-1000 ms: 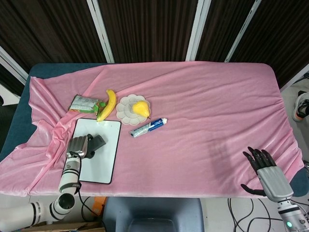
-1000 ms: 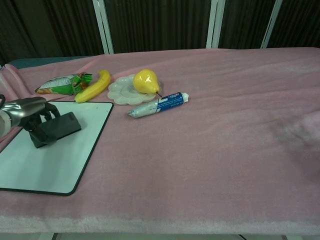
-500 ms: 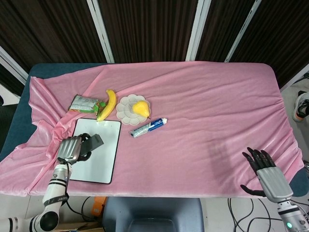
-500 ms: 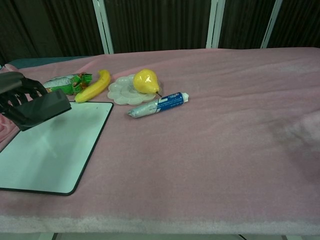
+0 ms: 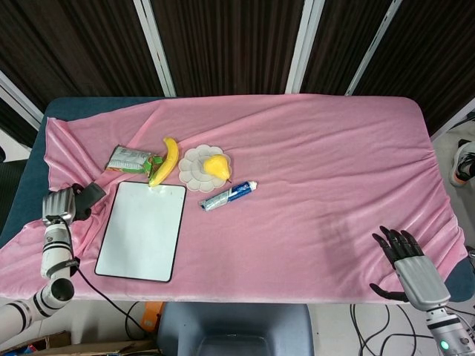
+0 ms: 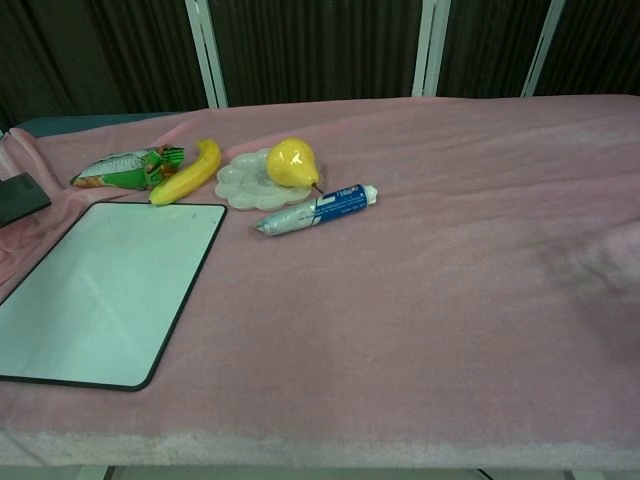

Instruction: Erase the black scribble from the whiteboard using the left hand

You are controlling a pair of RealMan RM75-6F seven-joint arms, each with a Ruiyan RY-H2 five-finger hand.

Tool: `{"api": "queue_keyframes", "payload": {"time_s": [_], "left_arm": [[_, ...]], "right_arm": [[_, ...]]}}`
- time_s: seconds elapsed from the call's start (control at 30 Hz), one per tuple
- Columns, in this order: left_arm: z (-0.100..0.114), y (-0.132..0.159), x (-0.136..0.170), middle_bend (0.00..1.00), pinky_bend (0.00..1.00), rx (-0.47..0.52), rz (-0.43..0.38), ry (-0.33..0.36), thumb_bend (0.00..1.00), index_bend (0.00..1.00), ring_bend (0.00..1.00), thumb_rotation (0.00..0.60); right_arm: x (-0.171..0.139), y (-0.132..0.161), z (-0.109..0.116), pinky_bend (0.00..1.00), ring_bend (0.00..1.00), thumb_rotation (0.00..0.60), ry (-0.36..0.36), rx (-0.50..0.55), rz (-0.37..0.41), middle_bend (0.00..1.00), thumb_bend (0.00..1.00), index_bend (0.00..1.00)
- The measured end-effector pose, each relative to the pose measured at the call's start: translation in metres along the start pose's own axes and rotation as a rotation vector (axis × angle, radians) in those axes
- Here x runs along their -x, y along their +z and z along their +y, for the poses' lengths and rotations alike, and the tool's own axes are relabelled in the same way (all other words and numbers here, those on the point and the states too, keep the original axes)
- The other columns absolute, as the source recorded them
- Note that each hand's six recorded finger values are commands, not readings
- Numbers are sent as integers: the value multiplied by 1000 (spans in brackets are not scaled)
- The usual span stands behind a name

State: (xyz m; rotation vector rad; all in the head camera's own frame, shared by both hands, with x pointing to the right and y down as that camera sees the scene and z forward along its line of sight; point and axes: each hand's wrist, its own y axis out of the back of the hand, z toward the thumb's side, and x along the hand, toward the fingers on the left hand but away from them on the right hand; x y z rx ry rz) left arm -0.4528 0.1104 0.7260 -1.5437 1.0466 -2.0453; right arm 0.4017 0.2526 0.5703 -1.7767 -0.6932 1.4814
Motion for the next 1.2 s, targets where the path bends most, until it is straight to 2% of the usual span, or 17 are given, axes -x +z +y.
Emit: {"api": "queue_keyframes", "payload": {"time_s": [0.1, 0.23, 0.3, 0.4, 0.53, 0.63, 0.73, 0.93, 1.07, 1.2], "left_arm": [[-6, -2, -3, 337, 239, 14, 7, -18, 448, 345, 285, 600], [-15, -5, -6, 243, 226, 21, 16, -58, 436, 217, 214, 600], [-18, -8, -8, 144, 221, 17, 24, -73, 412, 106, 134, 600], [-17, -8, -7, 18, 219, 9, 18, -71, 356, 5, 23, 600], [-14, -7, -1, 0, 201, 15, 5, -71, 321, 0, 0, 600], [-8, -3, 8, 0, 186, 34, -26, -47, 321, 0, 0, 600], [1, 2, 25, 0, 167, 48, -91, 1, 321, 0, 0, 600], [13, 3, 86, 0, 115, 33, -308, 140, 331, 0, 0, 600], [5, -12, 150, 0, 82, 15, -473, 231, 333, 0, 0, 600], [-9, -29, 202, 0, 82, 14, -549, 247, 334, 0, 0, 600]], "right_arm": [[0, 1, 0, 26, 0, 600, 2, 0, 2, 0, 337, 0], [-1, 1, 0, 26, 0, 600, 0, 4, 3, 0, 337, 0], [0, 0, 0, 26, 0, 600, 0, 4, 3, 0, 337, 0], [0, 0, 0, 26, 0, 600, 1, 1, 3, 0, 337, 0], [0, 1, -1, 26, 0, 600, 2, -2, 2, 0, 337, 0], [0, 1, -1, 26, 0, 600, 1, -2, 0, 0, 337, 0], [0, 0, 0, 26, 0, 600, -2, -1, -2, 0, 337, 0], [0, 0, 0, 26, 0, 600, -6, 0, -3, 0, 337, 0], [0, 1, 0, 26, 0, 600, -7, -1, -3, 0, 337, 0], [-1, 1, -1, 26, 0, 600, -4, -2, 1, 0, 337, 0]]}}
